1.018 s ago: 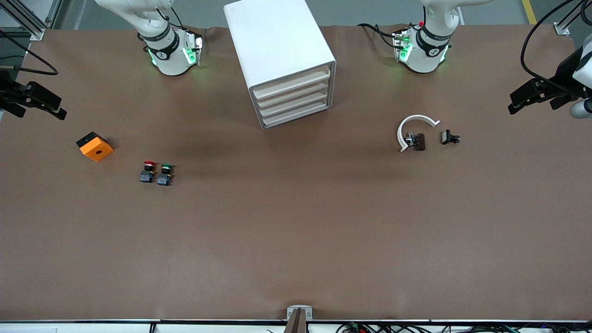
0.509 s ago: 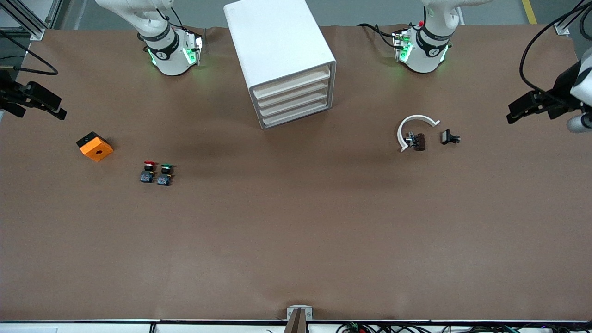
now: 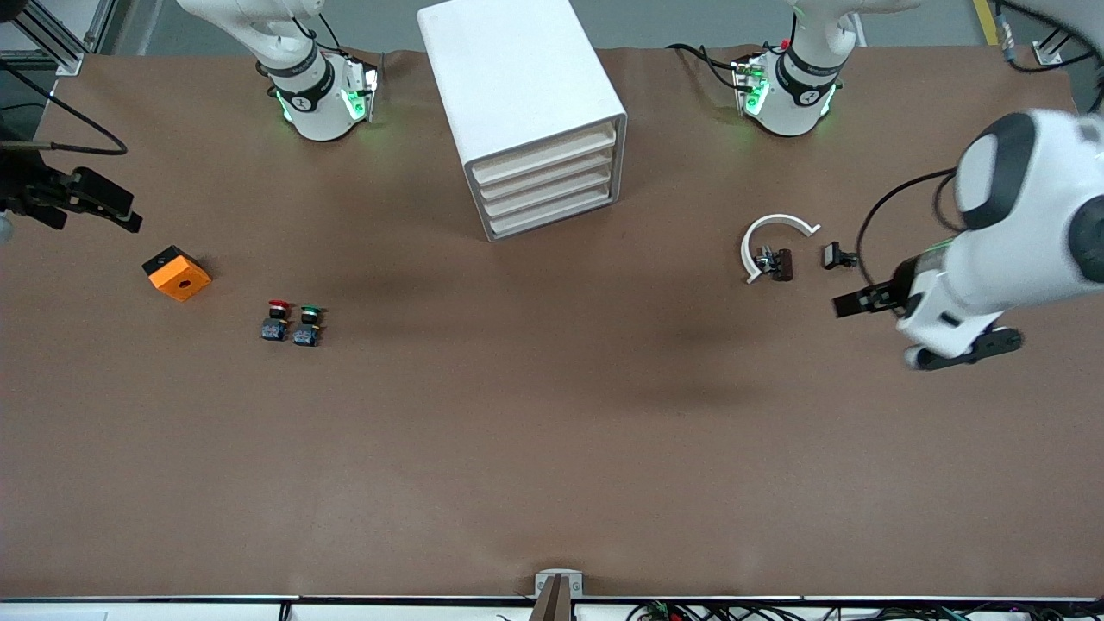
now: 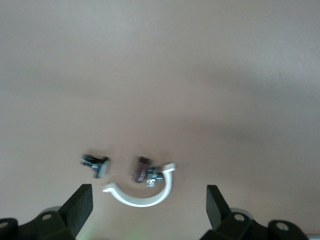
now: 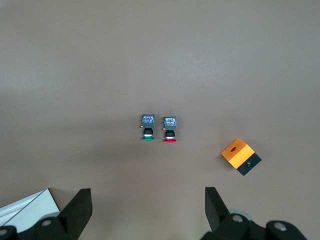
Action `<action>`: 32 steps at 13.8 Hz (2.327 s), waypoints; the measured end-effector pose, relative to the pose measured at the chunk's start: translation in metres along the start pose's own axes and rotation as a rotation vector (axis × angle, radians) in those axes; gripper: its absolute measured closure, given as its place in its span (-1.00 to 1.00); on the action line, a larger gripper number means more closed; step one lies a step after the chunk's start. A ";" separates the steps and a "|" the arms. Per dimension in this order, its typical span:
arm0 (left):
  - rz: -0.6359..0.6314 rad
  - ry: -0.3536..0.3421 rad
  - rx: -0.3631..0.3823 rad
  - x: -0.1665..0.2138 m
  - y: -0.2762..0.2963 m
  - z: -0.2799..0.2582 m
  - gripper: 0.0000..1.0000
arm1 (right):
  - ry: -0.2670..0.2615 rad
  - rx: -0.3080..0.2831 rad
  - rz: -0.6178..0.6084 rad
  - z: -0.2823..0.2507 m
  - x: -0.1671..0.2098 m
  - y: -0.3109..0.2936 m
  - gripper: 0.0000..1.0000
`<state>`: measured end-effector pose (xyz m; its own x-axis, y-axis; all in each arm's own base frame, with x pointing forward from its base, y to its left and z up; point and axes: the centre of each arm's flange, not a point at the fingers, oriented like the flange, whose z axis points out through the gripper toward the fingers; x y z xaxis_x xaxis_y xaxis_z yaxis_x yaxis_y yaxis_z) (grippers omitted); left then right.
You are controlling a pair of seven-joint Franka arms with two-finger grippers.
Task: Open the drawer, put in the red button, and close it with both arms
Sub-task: 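Reach the left gripper toward the cabinet while the right gripper approaches buttons, then grip the drawer handle with the left gripper while the right gripper lowers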
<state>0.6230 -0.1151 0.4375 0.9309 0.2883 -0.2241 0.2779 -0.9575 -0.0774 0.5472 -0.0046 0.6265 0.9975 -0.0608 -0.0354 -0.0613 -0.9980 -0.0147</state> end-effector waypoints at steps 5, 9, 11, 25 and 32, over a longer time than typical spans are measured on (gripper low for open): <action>-0.263 -0.073 0.074 0.001 0.103 0.107 -1.00 | -0.046 -0.002 -0.012 0.023 0.011 -0.007 -1.00; -0.504 -0.140 0.045 -0.030 0.180 0.165 -1.00 | -0.153 -0.037 -0.009 0.072 0.029 -0.002 -1.00; -0.621 -0.157 0.048 -0.058 0.218 0.182 -1.00 | -0.202 -0.051 -0.007 0.111 0.043 0.001 -1.00; -1.416 -0.769 0.490 -0.182 0.299 0.261 -1.00 | -0.020 -0.037 0.044 0.344 0.035 0.045 -1.00; -1.389 -1.016 0.624 -0.200 0.306 0.293 -0.77 | -0.043 -0.033 0.050 0.404 0.034 0.051 -1.00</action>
<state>0.4525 -0.4631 0.1739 -0.4231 0.9000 -0.1048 0.2939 0.0270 -0.9555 0.5643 -0.0505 0.2213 0.9908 -0.1109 -0.0779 -0.1096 -0.9938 0.0212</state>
